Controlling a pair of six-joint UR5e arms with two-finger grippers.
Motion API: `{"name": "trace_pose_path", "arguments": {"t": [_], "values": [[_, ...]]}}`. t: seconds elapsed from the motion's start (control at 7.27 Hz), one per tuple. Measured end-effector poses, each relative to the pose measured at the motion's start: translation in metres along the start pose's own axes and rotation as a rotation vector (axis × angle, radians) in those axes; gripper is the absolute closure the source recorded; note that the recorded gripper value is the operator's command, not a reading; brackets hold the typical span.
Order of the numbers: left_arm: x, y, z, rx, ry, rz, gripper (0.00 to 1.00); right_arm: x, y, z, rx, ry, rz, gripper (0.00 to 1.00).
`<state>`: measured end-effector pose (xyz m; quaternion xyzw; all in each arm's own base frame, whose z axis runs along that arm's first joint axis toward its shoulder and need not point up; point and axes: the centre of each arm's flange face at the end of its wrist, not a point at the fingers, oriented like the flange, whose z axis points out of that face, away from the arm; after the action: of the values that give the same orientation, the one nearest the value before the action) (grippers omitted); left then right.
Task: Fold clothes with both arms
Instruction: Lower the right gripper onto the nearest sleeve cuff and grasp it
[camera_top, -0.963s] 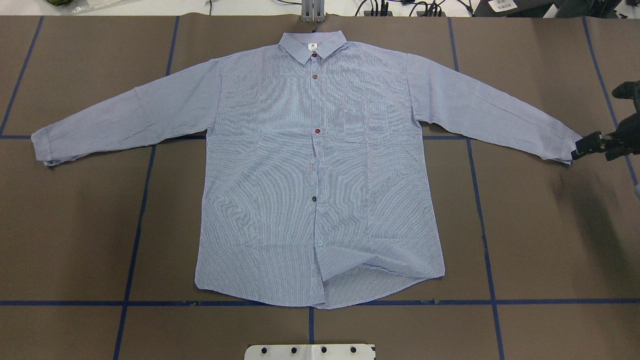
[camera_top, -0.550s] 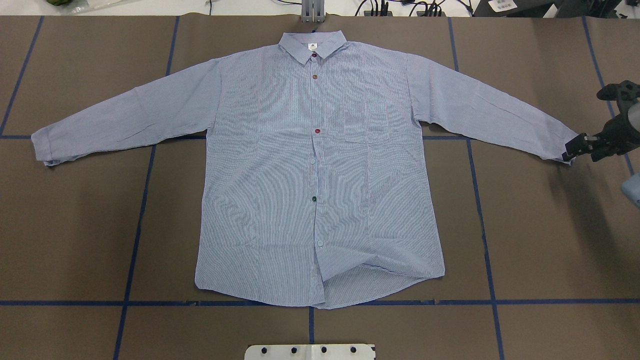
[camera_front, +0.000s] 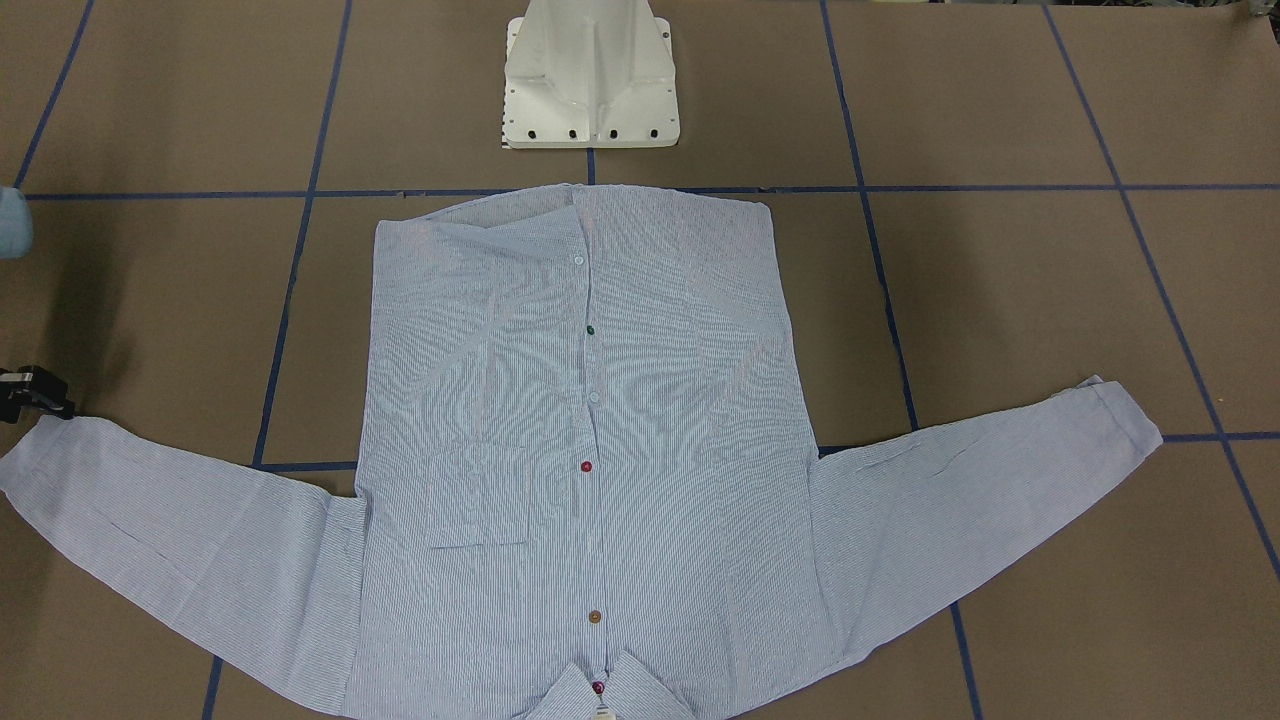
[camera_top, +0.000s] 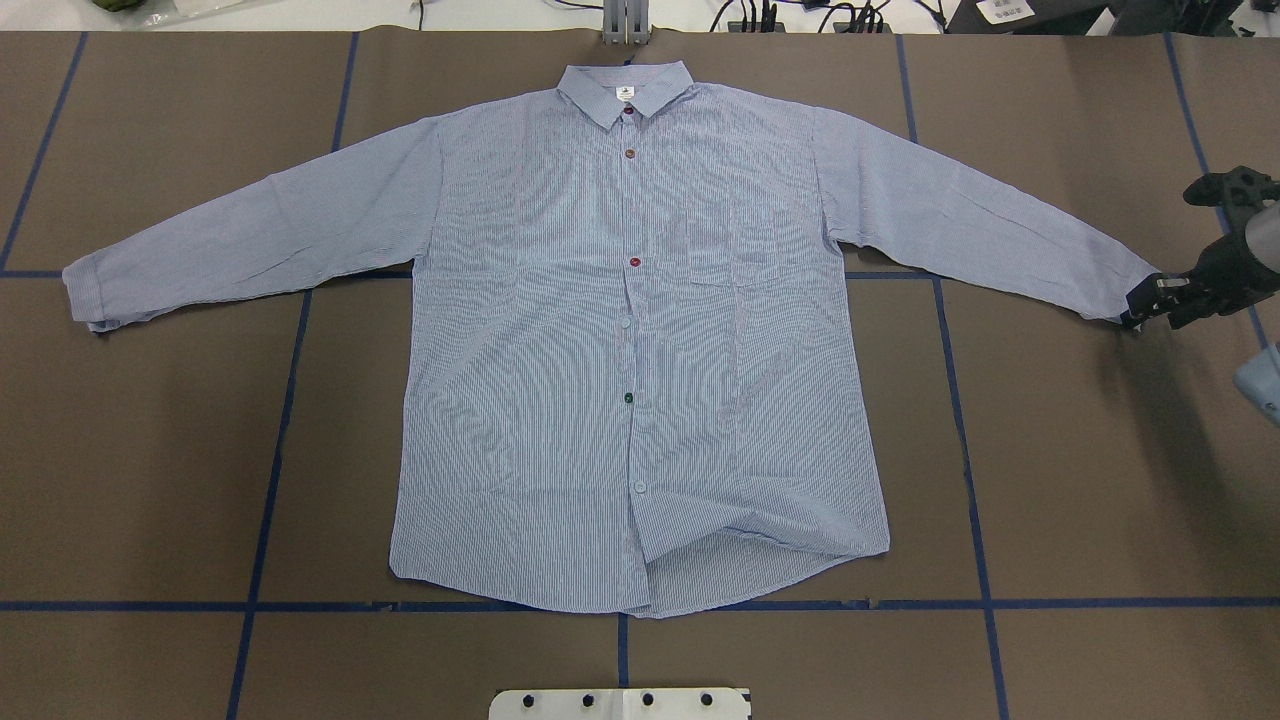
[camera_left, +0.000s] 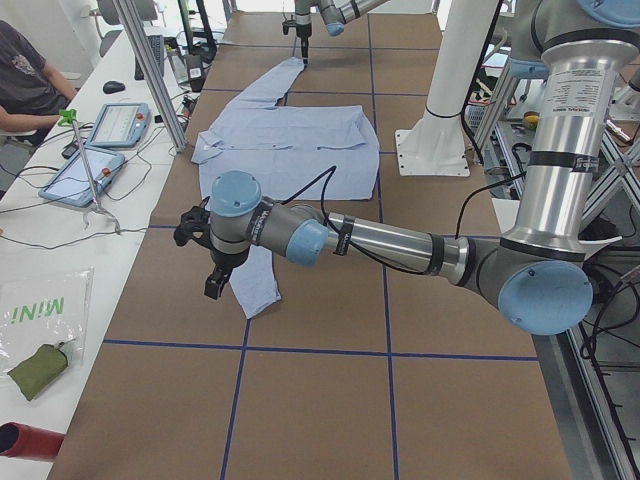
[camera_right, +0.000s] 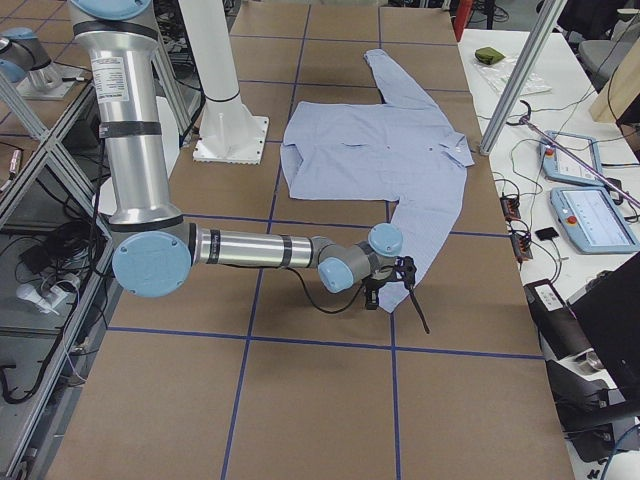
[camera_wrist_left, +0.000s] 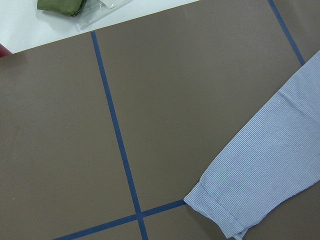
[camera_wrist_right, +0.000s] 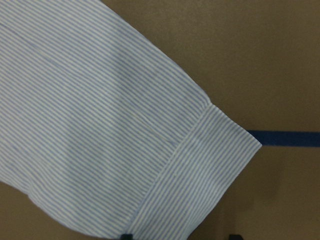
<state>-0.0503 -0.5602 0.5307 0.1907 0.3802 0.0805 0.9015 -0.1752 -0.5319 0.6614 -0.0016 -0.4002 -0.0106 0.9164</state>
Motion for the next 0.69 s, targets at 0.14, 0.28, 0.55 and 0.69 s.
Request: {"name": "trace_pose_path", "arguments": {"t": [0.14,0.28,0.55,0.69], "values": [[0.0000,-0.0008,0.0000,0.000,0.000,0.000,0.00,-0.0007,0.0001,0.0006,-0.002,0.000,-0.001,0.44],[0.0002,-0.0014,-0.0001,0.001,0.001,0.000,0.00,-0.0013,-0.0005,0.0010,-0.004,0.001,-0.002,0.44],[0.0010,-0.0030,-0.0009,0.003,0.001,0.002,0.00,-0.0024,-0.0021,0.0029,-0.009,0.001,-0.002,0.44],[0.0017,-0.0045,-0.0016,0.005,0.000,0.004,0.00,-0.0021,-0.0022,0.0040,-0.011,0.002,-0.001,0.45]]}}
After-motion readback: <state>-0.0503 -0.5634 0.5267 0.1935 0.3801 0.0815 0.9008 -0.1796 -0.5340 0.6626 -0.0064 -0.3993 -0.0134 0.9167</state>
